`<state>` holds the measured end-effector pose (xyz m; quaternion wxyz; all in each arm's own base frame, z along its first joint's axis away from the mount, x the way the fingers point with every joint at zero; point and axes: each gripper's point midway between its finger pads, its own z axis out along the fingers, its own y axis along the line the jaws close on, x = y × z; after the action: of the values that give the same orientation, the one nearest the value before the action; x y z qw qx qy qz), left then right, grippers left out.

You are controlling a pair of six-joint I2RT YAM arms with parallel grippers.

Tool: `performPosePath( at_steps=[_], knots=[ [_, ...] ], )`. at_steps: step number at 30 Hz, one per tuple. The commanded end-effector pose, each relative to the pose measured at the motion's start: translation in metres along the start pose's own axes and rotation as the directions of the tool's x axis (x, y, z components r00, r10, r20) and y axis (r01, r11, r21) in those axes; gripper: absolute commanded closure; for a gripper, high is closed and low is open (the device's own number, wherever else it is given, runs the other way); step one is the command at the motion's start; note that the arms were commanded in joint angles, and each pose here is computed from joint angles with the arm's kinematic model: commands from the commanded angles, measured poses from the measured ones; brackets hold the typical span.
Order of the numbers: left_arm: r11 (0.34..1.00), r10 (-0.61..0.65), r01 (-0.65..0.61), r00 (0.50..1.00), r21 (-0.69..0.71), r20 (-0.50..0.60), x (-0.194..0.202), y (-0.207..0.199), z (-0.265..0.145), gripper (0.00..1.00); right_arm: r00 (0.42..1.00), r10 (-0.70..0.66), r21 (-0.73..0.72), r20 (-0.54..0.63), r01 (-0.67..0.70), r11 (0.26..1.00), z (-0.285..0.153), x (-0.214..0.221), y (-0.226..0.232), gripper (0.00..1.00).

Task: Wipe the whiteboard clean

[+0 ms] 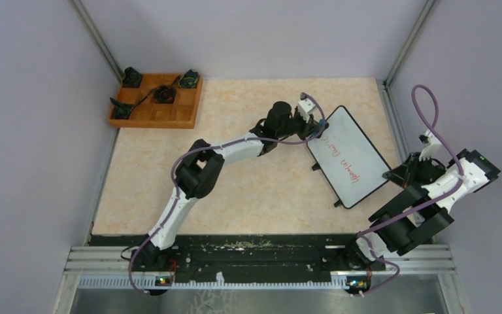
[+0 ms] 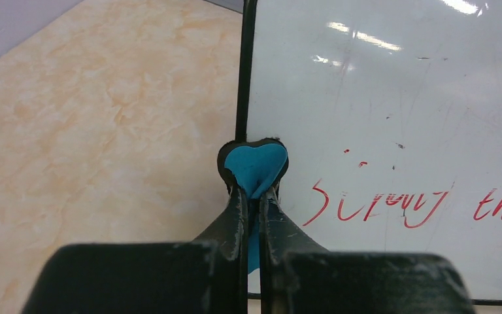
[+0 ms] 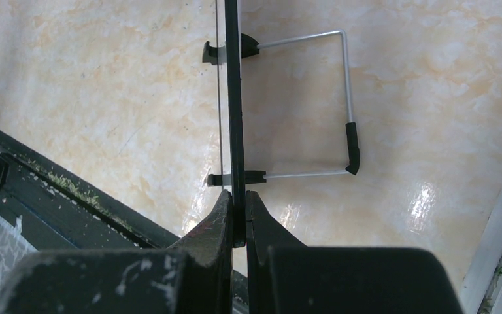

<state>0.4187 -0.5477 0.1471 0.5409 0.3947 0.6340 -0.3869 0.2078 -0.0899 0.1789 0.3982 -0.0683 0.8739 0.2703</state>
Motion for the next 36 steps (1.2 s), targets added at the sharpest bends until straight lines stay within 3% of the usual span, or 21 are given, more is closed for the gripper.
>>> performPosePath(
  at_steps=[1,12,25,29,36],
  knots=[
    [0.999,-0.005,0.005,1.000,0.032,0.007,0.001,-0.008,0.008,1.00,0.992,-0.078,0.013,-0.097,0.080,0.997,-0.002,0.022,-0.003,1.00],
    [0.992,-0.067,0.061,0.996,0.113,0.051,-0.005,-0.045,0.007,1.00,0.991,-0.081,0.015,-0.103,0.083,0.996,-0.002,0.023,-0.002,1.00],
    [0.971,-0.066,0.047,0.995,0.232,0.076,-0.007,-0.126,0.003,1.00,0.991,-0.082,0.008,-0.104,0.084,0.996,-0.001,0.026,-0.002,1.00],
    [0.980,-0.041,0.025,0.996,0.197,0.076,-0.008,-0.121,0.003,1.00,0.991,-0.084,0.008,-0.105,0.085,0.996,-0.001,0.026,-0.001,1.00],
    [0.995,-0.015,0.007,0.997,0.104,0.071,-0.006,-0.077,0.002,1.00,0.990,-0.090,0.012,-0.105,0.092,0.996,-0.001,0.026,-0.001,1.00]
  ],
)
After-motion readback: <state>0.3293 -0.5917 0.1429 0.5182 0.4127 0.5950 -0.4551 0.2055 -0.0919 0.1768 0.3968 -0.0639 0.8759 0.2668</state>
